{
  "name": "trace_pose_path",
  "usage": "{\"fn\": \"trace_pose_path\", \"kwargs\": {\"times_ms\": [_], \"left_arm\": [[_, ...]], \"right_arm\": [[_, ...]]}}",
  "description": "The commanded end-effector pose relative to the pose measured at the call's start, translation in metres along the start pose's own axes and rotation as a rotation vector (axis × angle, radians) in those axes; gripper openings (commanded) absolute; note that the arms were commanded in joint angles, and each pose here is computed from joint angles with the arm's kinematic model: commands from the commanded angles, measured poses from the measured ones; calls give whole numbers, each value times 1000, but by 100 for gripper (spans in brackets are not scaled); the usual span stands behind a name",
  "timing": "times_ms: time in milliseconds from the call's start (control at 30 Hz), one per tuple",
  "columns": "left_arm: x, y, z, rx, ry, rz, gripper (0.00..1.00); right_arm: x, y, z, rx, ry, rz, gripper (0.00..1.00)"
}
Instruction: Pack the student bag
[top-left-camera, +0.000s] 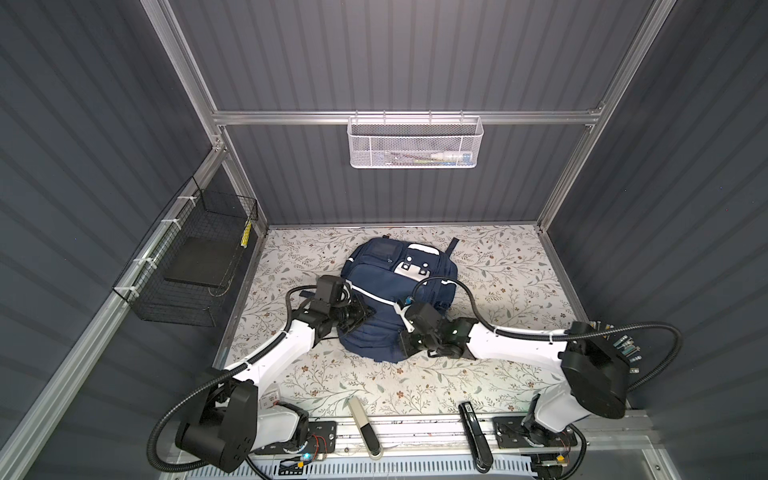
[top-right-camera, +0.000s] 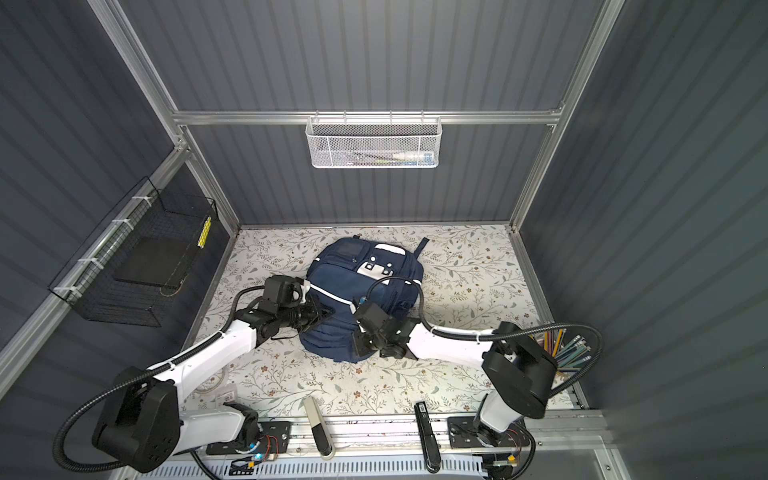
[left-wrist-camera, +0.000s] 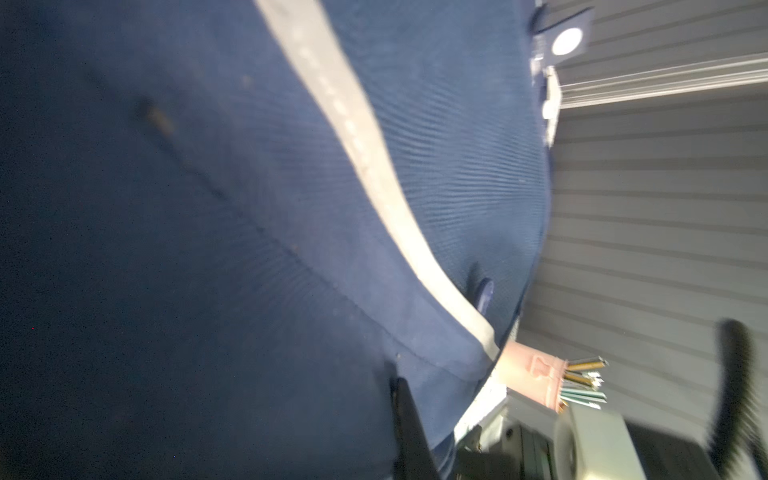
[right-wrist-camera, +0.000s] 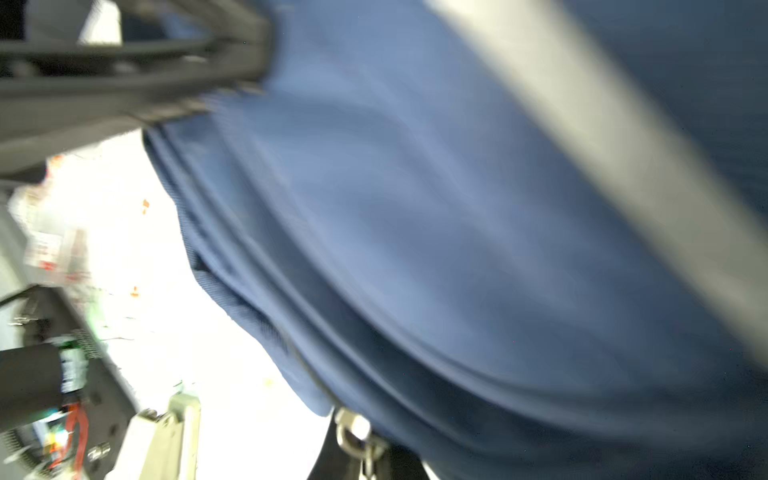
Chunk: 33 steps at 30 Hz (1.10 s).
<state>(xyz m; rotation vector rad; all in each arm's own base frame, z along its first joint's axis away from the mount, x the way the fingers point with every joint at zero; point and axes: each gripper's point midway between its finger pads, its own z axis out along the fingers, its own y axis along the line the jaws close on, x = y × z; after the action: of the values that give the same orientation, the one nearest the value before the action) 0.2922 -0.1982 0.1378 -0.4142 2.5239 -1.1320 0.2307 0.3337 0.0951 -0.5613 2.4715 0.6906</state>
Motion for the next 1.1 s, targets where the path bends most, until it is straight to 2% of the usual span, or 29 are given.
{"fn": "trace_pose_path", "kwargs": {"times_ms": [0,167,300,333,367,433,467,533,600,667,767,833,933,1067], "left_arm": [[-23,26,-26,-141,-60,66,0],[-19,33,-22,-164,-21,86,0],[-24,22,-19,-106,-34,80,0],[-28,17,-21,-97,-48,83,6],[-30,13,-24,-94,-60,84,19],[-34,3,-34,-84,-90,86,59],[-34,-1,-39,-75,-97,85,65],[-31,-8,-58,-83,-127,87,72],[-25,-7,-80,-130,-155,90,76],[-12,-7,-93,-120,-148,46,83],[25,-13,-75,70,-26,-126,86],[42,-11,-63,141,-21,-207,85],[48,-3,-57,106,-77,-209,86],[42,-2,-41,115,-83,-216,88]], "right_arm": [[5,-72,-19,161,12,53,0],[-21,-122,-29,179,3,74,0],[-37,-99,-25,114,18,18,0],[-37,-86,-22,94,20,-7,0],[-36,-76,-20,89,30,-27,0],[-33,-53,-15,78,42,-56,0],[-32,-43,-14,66,41,-57,0],[-30,-27,-11,53,24,-12,0],[-29,-9,-8,-8,0,40,0],[-28,11,-3,-56,-16,51,0],[-28,31,9,-53,-9,6,0],[-29,42,14,-63,-6,-15,0],[-30,63,14,-97,-22,-53,0],[-27,75,16,-110,-23,-80,0]]}}
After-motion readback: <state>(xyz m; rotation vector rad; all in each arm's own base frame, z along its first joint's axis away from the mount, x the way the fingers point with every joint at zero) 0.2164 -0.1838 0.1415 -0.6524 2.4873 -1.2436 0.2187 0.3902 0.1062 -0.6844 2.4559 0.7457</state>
